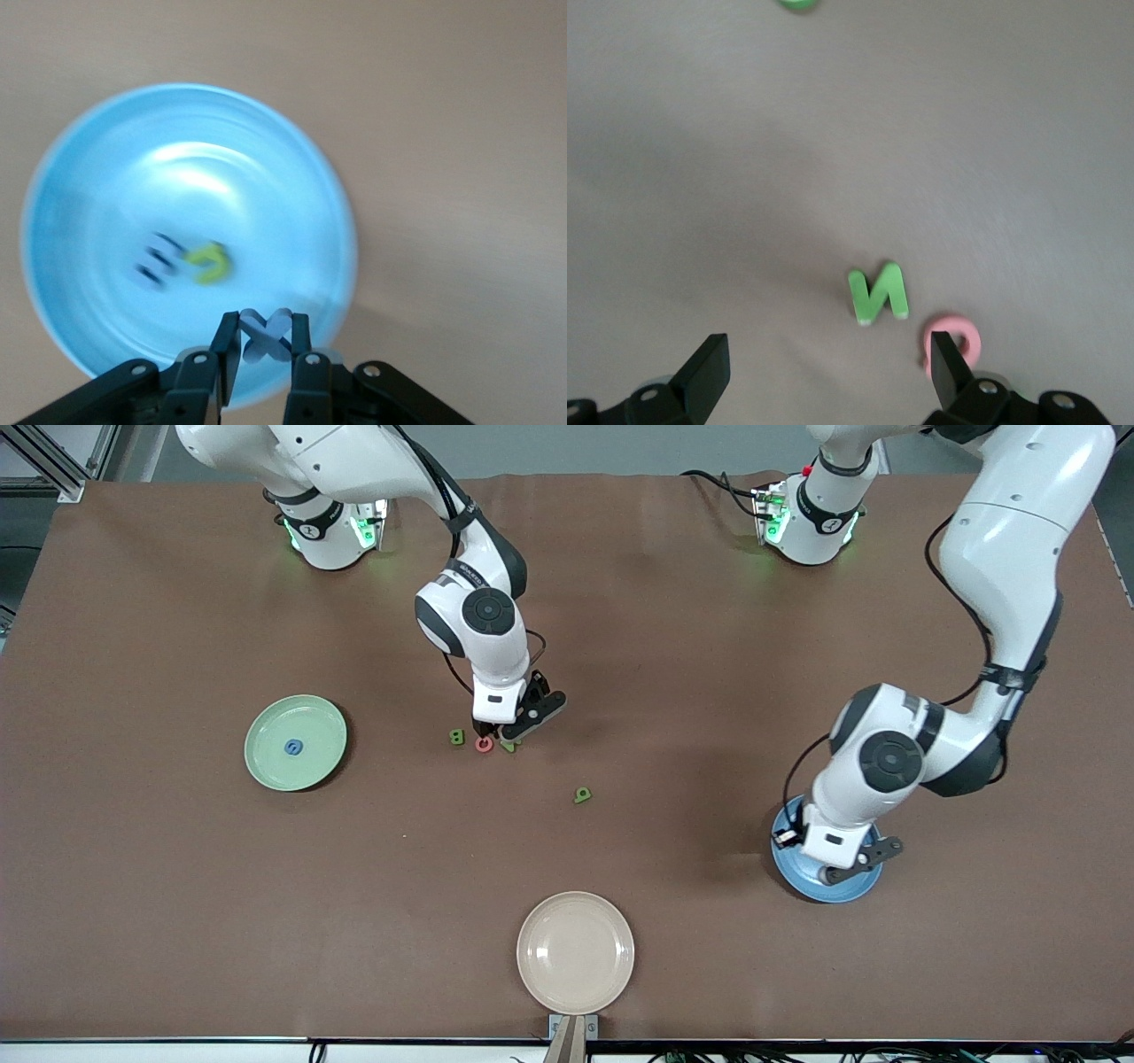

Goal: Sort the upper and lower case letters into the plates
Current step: 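Drop the x on the blue plate while the right gripper reaches N, then carry the green N to the green plate with the right gripper and release, then drop the green q on the blue plate while the right gripper reaches Q, then grasp the pink Q with the right gripper while the left arm withdraws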

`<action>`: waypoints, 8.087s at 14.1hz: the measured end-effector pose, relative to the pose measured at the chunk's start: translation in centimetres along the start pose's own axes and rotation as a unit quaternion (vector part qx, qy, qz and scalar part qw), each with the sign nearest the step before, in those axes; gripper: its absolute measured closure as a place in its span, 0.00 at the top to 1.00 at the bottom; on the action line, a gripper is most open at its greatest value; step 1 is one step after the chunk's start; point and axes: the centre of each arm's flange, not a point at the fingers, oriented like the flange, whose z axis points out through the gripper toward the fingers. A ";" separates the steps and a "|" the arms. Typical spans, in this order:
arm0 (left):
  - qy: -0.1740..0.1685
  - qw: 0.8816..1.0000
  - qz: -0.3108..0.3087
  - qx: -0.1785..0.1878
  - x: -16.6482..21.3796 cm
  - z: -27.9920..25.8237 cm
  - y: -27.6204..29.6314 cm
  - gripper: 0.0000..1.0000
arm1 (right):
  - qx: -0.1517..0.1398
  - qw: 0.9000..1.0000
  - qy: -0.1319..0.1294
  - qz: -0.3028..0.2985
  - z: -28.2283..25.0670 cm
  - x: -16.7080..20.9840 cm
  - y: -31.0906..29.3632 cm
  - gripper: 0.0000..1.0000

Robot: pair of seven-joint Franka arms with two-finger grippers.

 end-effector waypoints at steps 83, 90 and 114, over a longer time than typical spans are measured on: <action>-0.020 0.981 -0.173 0.086 1.9 0.9 1.4 0.54 | 0.090 0.893 -0.068 0.435 -4.1 -4.2 8.7 1.00; -0.009 0.986 -0.156 0.065 1.4 -2.5 3.3 1.00 | 0.013 0.896 -0.052 0.442 -0.8 -2.6 6.0 0.97; -0.005 0.987 0.162 0.012 -2.0 -38.2 -10.5 1.00 | 0.001 0.883 -0.060 0.465 3.5 -1.0 7.6 0.39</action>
